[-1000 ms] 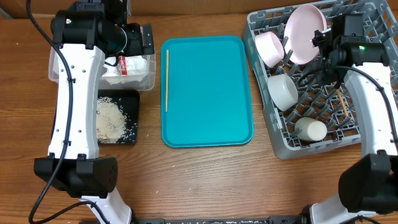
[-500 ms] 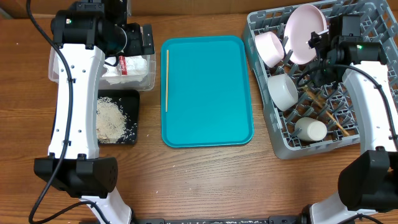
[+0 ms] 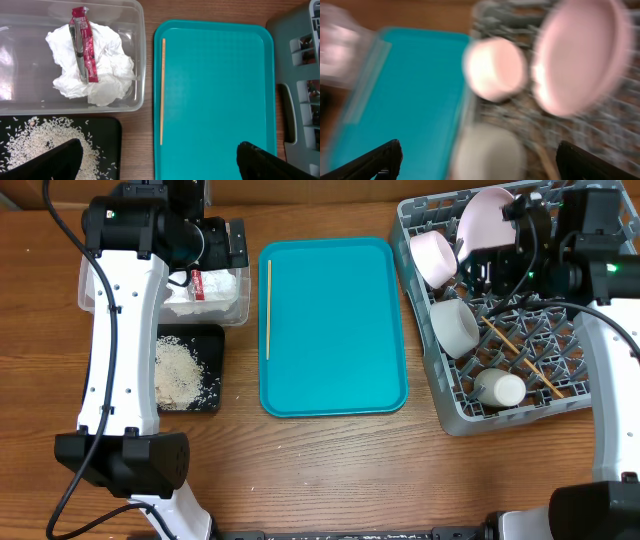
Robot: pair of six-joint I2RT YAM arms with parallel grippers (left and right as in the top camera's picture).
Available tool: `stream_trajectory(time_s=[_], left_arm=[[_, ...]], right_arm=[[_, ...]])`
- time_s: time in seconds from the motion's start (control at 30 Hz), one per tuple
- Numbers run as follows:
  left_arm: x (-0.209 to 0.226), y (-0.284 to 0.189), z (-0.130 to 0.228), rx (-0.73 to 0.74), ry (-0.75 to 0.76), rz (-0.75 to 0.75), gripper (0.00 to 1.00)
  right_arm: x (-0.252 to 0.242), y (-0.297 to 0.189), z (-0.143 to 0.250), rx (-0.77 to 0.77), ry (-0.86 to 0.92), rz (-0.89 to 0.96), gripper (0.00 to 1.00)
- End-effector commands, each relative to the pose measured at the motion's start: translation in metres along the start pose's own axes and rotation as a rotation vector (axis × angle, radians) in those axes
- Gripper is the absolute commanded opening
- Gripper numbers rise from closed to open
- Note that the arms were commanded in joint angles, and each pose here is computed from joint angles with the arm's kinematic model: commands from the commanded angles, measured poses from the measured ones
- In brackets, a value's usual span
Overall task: Sort waste into correct bins and load items into the dishwasher
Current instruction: 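Lower the chopstick into the rack and open right gripper, then reach right gripper back to the remaining chopstick on the tray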
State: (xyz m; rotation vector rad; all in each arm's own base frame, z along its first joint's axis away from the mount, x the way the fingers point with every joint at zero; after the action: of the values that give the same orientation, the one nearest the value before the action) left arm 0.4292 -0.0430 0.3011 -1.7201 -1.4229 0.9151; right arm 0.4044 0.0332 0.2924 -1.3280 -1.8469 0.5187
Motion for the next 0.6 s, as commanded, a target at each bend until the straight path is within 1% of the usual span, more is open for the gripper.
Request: stream_trajectory(time_s=[0.0,0.1,0.13,0.17,0.27,0.33,0.37,0.5,0.57], left_arm=[[0.0,-0.004,-0.003,-0.015,0.012,-0.007,1.0],[0.0,-0.004,-0.003,-0.015,0.012,-0.007,1.0],[0.0,-0.004,-0.003,-0.015,0.012,-0.006,1.0],[0.0,-0.004,-0.003,-0.015,0.012,-0.006,1.0],[0.0,-0.004,-0.003,-0.015,0.012,-0.007,1.0],[0.0,-0.004,-0.003,-0.015,0.012,-0.007,1.0],[0.0,-0.004,-0.003,-0.015,0.012,-0.006,1.0],[0.0,-0.004,-0.003,-0.015,0.012,-0.007,1.0],[0.0,-0.004,-0.003,-0.015,0.012,-0.007,1.0]], right_arm=[[0.057,-0.014,-0.012,-0.017,0.064,-0.387,1.0],[0.07,-0.001,-0.025,-0.032,0.17,-0.409,0.99],[0.073,0.007,-0.028,-0.042,0.201,-0.371,0.98],[0.081,0.025,-0.028,-0.057,0.239,-0.281,0.98],[0.099,0.052,-0.023,-0.073,0.272,-0.166,0.98],[0.109,0.071,-0.017,-0.077,0.297,-0.108,0.98],[0.119,0.087,-0.01,-0.069,0.312,-0.079,0.96],[0.147,0.133,0.014,-0.003,0.322,-0.085,0.89],[0.157,0.157,0.027,0.029,0.326,-0.087,0.88]])
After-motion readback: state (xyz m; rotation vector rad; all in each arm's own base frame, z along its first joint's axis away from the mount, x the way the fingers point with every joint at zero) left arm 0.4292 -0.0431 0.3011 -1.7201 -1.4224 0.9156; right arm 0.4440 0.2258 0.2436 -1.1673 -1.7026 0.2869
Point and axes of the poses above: each gripper's point midway between its finger pads, its own y axis out along the fingers, its own x axis along the line the jaws close on, z = x × y, the point moved 3 cm from there along -y, back along the fingers, and after that the axes turned 12 degrees about y, right-handed, at the moved point
